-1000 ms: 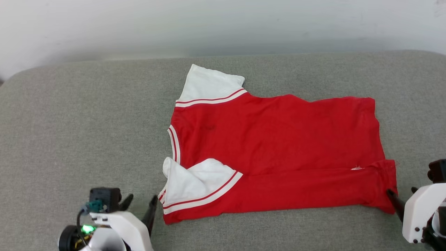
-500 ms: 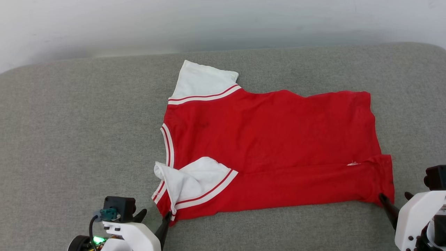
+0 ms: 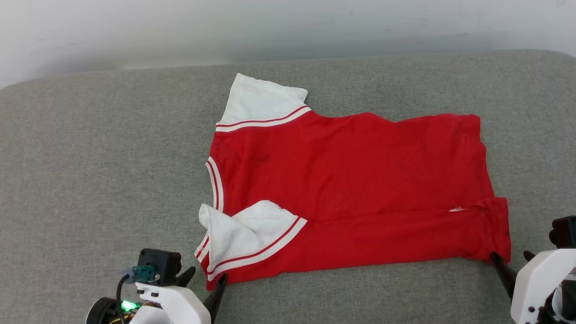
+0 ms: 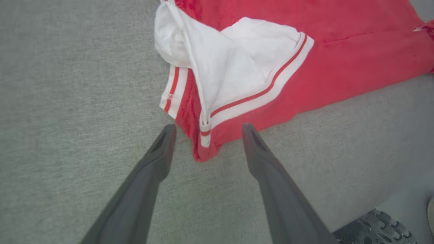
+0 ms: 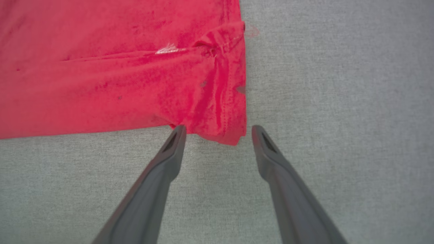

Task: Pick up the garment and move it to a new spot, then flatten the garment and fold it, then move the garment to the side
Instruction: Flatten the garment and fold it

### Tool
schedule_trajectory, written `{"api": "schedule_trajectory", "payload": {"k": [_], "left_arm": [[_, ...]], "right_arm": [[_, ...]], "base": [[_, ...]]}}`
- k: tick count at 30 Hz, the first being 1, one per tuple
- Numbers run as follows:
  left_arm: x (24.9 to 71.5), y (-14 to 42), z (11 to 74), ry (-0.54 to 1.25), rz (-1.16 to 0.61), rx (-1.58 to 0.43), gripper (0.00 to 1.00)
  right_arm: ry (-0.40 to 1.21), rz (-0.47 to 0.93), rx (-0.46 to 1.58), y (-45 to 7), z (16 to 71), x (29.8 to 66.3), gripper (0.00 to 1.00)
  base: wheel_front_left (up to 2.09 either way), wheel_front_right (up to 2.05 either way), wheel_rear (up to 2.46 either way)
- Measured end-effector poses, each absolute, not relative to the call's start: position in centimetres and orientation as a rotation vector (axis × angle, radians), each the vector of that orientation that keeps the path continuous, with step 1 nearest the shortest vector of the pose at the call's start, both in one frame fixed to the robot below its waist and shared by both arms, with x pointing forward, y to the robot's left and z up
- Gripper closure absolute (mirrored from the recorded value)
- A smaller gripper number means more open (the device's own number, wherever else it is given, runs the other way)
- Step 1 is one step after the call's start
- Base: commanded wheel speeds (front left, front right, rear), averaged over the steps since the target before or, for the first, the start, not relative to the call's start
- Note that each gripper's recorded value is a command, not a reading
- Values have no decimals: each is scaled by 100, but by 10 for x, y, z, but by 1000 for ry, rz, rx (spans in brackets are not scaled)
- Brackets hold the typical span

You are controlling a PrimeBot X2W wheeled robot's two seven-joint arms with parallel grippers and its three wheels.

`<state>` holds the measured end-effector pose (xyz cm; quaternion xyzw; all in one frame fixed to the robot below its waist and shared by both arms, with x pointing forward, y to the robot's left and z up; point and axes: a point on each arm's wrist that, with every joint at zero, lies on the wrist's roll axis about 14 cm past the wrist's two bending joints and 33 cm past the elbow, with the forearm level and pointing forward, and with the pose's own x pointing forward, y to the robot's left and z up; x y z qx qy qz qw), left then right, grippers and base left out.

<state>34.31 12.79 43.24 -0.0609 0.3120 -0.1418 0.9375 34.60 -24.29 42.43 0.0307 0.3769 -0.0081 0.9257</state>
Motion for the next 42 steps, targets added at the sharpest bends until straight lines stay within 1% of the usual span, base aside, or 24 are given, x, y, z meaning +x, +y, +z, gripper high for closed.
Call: {"api": "schedule_trajectory", "payload": {"k": [4,11,17,18,19,24,29,34,37,42], "left_arm": [[338,131,410,735,-288,-77,0],[342,136,383,815,-264,-40,0],[345,137,364,867,-256,-49,0],[344,137,362,879,-261,-55,71],[343,135,360,887,-269,-69,100],[339,127,360,897,-301,-105,100],[339,128,372,827,-300,-109,100],[342,128,394,748,-312,-102,100],[347,128,412,691,-321,-98,100],[351,128,426,651,-324,-92,100]], "right_arm": [[781,-18,66,-243,420,347,0],[784,-32,67,-248,417,348,0],[796,-45,66,-252,413,347,0],[797,-47,65,-253,412,347,0],[797,-47,64,-253,412,347,0],[770,-45,42,-256,421,351,0],[759,-38,-3,-259,428,357,0],[809,-28,-11,-254,418,361,0],[879,-32,-25,-256,399,361,0],[948,-34,-33,-254,379,362,0]], "base": [[0,0,0],[0,0,0],[0,0,0],[0,0,0],[0,0,0],[0,0,0],[0,0,0],[0,0,0],[0,0,0],[0,0,0]]}}
